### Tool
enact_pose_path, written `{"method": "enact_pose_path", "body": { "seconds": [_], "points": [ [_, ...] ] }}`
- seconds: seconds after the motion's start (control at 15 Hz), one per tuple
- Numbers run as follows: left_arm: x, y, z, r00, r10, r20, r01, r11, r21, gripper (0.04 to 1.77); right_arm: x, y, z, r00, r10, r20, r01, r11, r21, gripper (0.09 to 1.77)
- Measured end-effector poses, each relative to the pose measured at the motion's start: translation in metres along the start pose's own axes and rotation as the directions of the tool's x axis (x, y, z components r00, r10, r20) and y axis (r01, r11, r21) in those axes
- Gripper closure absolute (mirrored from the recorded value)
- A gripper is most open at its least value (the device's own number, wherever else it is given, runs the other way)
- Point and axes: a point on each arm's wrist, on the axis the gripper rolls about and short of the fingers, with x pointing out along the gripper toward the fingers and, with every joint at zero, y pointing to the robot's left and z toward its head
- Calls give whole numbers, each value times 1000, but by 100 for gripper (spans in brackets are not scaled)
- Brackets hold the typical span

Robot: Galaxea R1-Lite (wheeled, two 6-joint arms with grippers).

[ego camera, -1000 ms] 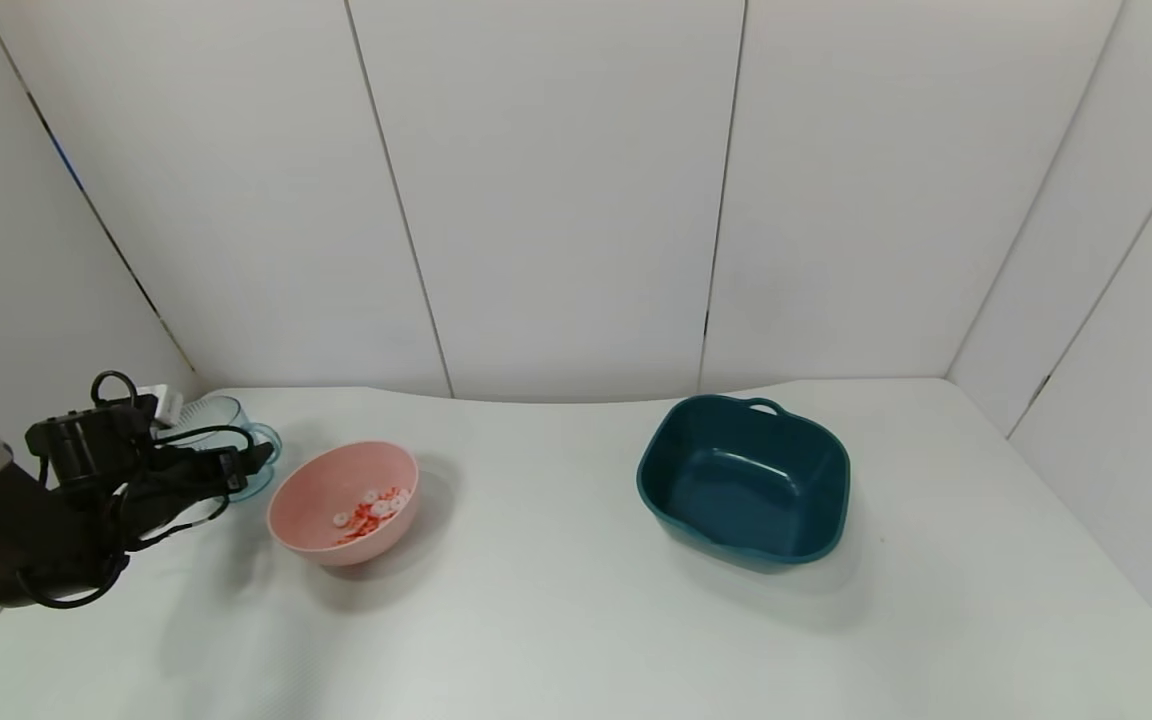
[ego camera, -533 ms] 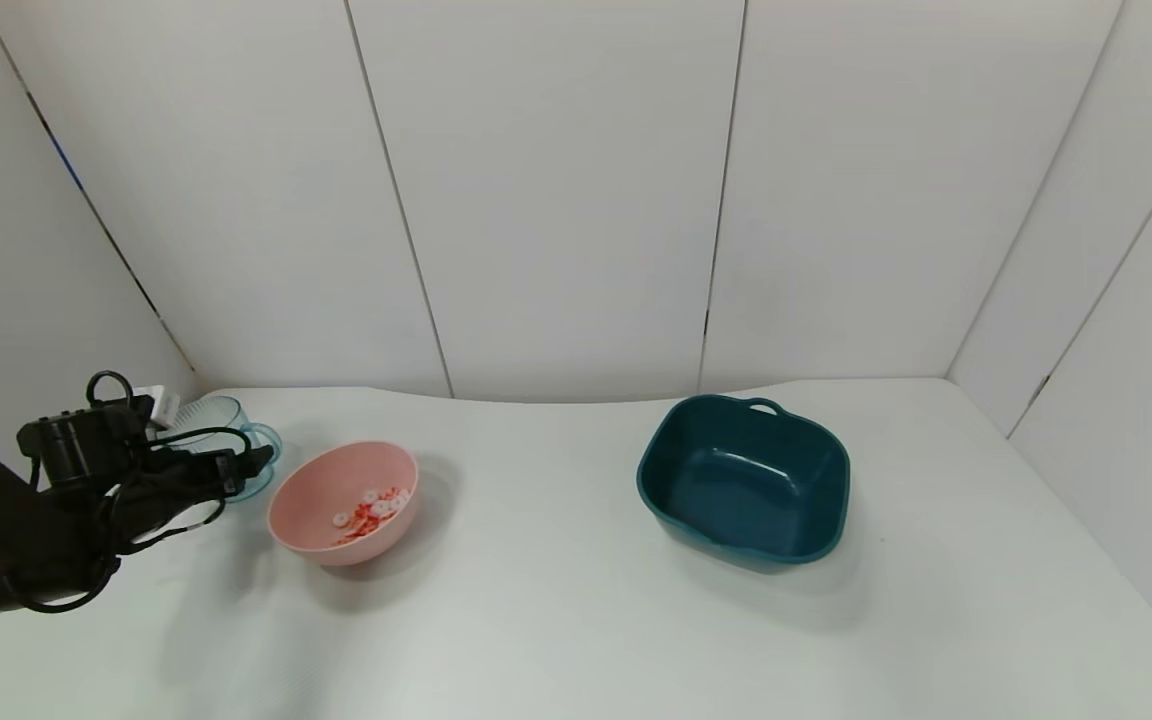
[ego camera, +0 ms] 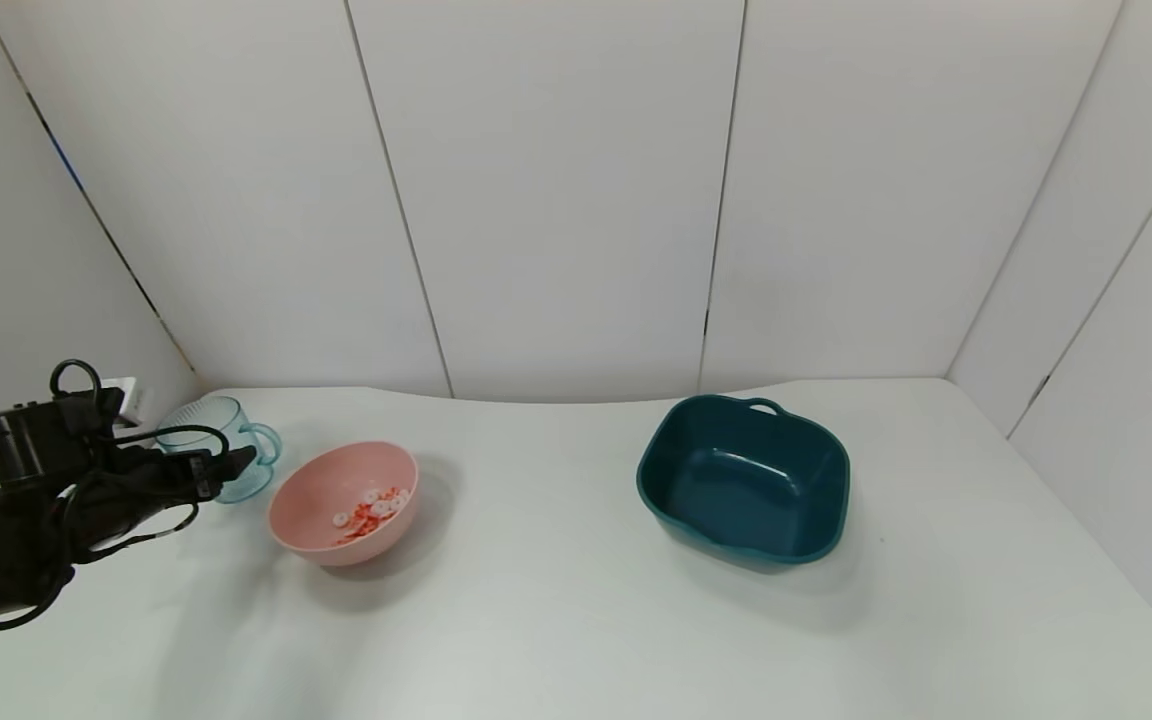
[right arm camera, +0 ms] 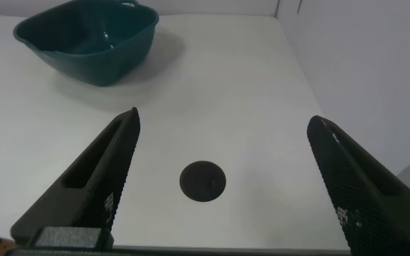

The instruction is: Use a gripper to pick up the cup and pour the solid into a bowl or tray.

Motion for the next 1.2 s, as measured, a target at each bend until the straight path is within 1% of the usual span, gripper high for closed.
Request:
{"method": "enact_pose_path", "body": {
  "seconds": [0.2,0.4,0.53,0.8,1.0,1.2],
  "points": [
    [-28,-3,13,999,2,34,-2,1000,5,11,0,0,0,1000,0,5,0,1000,0,15],
    [-59,-9,26,997,-2,82,1,1000,15,11,0,0,0,1000,0,6,0,1000,0,15],
    [-77,-13,33,994,-17,112,15,1000,23,11,0,0,0,1000,0,7,0,1000,0,15],
    [-123,-21,46,989,-61,138,57,998,34,10,0,0,0,1000,0,6,0,1000,0,15],
    [-163,-28,50,982,-97,162,91,995,45,10,0,0,0,1000,0,5,0,1000,0,15],
    [-197,-35,44,976,-131,177,123,991,56,10,0,0,0,1000,0,8,0,1000,0,15]
  ]
}}
